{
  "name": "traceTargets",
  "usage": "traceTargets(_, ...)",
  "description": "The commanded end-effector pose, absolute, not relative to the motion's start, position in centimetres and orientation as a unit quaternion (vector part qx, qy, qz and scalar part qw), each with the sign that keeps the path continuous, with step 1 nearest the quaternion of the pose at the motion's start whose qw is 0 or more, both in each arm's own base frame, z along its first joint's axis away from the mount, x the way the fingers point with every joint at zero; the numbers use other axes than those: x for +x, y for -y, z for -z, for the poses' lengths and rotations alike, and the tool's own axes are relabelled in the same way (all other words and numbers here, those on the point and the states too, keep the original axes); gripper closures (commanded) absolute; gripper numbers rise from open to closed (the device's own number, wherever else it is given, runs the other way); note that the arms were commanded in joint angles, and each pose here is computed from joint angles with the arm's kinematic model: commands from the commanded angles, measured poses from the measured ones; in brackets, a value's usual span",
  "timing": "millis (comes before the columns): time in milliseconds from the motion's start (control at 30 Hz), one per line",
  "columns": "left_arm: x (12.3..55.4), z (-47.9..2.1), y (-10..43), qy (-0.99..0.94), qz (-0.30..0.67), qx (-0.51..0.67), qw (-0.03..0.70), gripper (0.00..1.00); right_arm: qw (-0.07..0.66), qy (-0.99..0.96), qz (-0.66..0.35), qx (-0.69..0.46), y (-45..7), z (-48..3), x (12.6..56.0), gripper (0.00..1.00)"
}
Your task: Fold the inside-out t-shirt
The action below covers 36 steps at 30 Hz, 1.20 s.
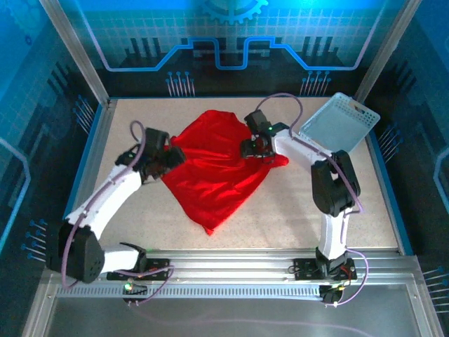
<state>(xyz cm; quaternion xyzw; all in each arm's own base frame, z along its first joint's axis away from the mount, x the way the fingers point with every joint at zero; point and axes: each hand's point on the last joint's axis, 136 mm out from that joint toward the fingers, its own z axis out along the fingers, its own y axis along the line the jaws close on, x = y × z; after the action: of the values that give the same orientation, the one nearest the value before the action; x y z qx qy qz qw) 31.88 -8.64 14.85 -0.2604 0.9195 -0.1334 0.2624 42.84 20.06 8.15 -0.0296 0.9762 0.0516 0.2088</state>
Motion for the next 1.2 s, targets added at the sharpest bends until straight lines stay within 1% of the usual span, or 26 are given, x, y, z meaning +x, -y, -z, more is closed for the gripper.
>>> traceTargets(0, 26.4, -10.4, 10.3, -0.944, 0.091, -0.246, 0.200, 0.25, 0.168, -0.984, -0.047, -0.028, -18.8, -5.5, 43.8, 0.28)
traceTargets(67, 23.7, -8.7, 12.3, -0.954, 0.090, -0.228, 0.170, 0.26, 0.154, -0.987, -0.047, -0.012, -17.8, -4.4, 44.5, 0.29)
traceTargets(167, 20.7, -7.0, 14.8, -0.967, 0.080, -0.197, 0.141, 0.25, 0.138, -0.989, -0.045, 0.011, -16.4, -3.1, 44.7, 0.29)
traceTargets(267, 19.3, -5.4, 16.6, -0.974, 0.080, -0.179, 0.117, 0.25, 0.124, -0.991, -0.042, 0.037, -15.0, -2.1, 44.2, 0.30)
traceTargets(300, 19.1, -5.0, 17.0, -0.974, 0.083, -0.177, 0.114, 0.27, 0.123, -0.991, -0.042, 0.045, -14.7, -2.0, 44.0, 0.30)
traceTargets(467, 19.0, -2.8, 17.5, -0.977, 0.071, -0.178, 0.095, 0.44, 0.117, -0.990, -0.040, 0.074, -13.7, -1.8, 41.7, 0.30)
traceTargets(533, 18.9, -2.1, 17.1, -0.978, 0.060, -0.176, 0.091, 0.49, 0.116, -0.989, -0.041, 0.084, -13.4, -1.7, 40.7, 0.30)
traceTargets(600, 18.8, -1.4, 16.2, -0.979, 0.045, -0.180, 0.086, 0.59, 0.113, -0.988, -0.044, 0.092, -13.3, -1.7, 39.6, 0.31)
traceTargets(667, 19.0, -0.7, 15.0, -0.977, 0.039, -0.191, 0.084, 0.71, 0.113, -0.988, -0.046, 0.094, -13.6, -1.6, 38.5, 0.31)
traceTargets(767, 20.2, -0.7, 13.0, -0.973, 0.043, -0.210, 0.089, 0.84, 0.107, -0.989, -0.045, 0.094, -14.3, -1.6, 36.7, 0.32)
traceTargets(867, 22.5, -1.4, 10.5, -0.966, 0.044, -0.228, 0.114, 0.92, 0.103, -0.990, -0.045, 0.089, -15.5, -1.4, 34.7, 0.32)
traceTargets(967, 25.4, -1.9, 8.4, -0.956, 0.063, -0.255, 0.130, 1.00, 0.097, -0.991, -0.054, 0.073, -17.8, -1.2, 32.5, 0.32)
traceTargets(1133, 32.2, -4.0, 5.2, -0.936, 0.084, -0.293, 0.174, 1.00, 0.109, -0.989, -0.099, 0.015, -24.3, -2.8, 29.7, 0.32)
traceTargets(1167, 33.4, -4.6, 4.5, -0.933, 0.084, -0.300, 0.181, 0.98, 0.116, -0.989, -0.097, 0.005, -25.0, -3.6, 29.6, 0.32)
